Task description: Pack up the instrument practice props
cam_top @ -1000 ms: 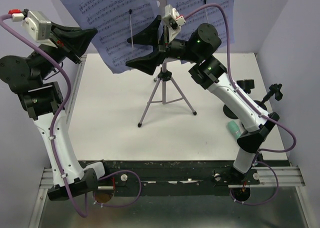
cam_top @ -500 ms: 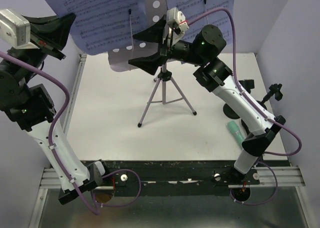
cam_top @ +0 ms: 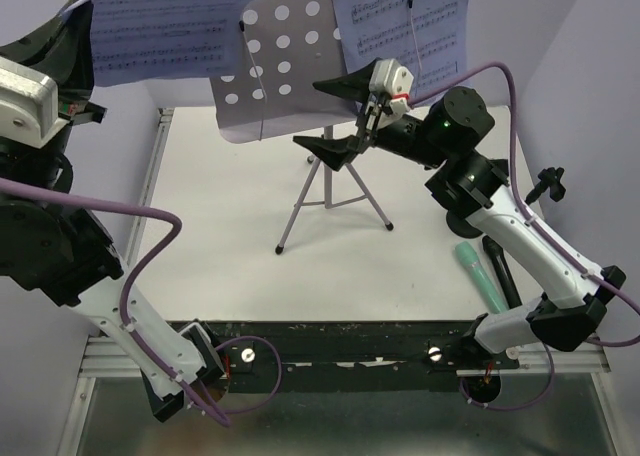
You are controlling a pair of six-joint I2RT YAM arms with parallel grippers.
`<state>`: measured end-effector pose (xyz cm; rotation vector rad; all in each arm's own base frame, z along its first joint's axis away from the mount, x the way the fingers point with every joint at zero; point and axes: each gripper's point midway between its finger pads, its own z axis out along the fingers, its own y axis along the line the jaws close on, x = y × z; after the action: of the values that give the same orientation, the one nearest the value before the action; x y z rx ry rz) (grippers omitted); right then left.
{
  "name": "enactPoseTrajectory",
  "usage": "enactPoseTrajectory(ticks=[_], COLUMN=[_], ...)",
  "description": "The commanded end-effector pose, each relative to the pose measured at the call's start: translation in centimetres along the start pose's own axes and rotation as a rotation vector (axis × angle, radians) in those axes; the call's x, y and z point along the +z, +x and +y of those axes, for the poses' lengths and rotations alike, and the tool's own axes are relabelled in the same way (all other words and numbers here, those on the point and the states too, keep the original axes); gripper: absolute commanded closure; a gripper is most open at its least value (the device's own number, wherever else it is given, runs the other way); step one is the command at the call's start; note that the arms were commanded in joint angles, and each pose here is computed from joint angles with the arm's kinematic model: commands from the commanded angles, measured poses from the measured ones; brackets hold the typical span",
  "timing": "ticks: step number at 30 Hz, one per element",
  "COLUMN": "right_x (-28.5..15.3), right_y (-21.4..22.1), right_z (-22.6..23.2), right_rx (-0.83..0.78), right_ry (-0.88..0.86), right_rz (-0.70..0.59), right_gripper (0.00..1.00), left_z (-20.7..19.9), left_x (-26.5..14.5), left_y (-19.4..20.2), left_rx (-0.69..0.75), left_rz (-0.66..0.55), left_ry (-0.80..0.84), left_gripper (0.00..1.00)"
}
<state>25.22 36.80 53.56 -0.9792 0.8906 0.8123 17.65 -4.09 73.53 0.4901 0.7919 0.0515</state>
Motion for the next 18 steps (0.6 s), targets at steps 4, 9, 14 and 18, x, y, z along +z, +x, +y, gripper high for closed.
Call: enactPoseTrajectory(ticks=[4, 9, 14, 18], right_x=[-2.6, -3.8, -5.6, -7.3], right_y=[0.7, 0.6, 1.2, 3.3], right_z=[2.6, 3.0, 2.9, 2.3], right_rx=[-0.065, -0.075, -0.103, -0.099], right_ry=[-0.086, -0.086, -0.058, 0.012], right_rz=[0.017, 0.022, 0.058, 0.143], right_gripper=[0.01, 0.01, 0.01, 0.01], left_z=[2.5, 3.8, 5.8, 8.2], left_x=[-0.9, -1.8, -4.0, -7.4], left_y=[-2.9, -4.0, -1.2, 5.5], left_rx=[0.230, 0.348, 0.477, 0.505], left_rz=[-0.022, 0.001, 0.155, 0.391], left_ry=[-0.189, -0.286, -0.380, -0.455], left_gripper=[1.00, 1.00, 1.00, 1.00])
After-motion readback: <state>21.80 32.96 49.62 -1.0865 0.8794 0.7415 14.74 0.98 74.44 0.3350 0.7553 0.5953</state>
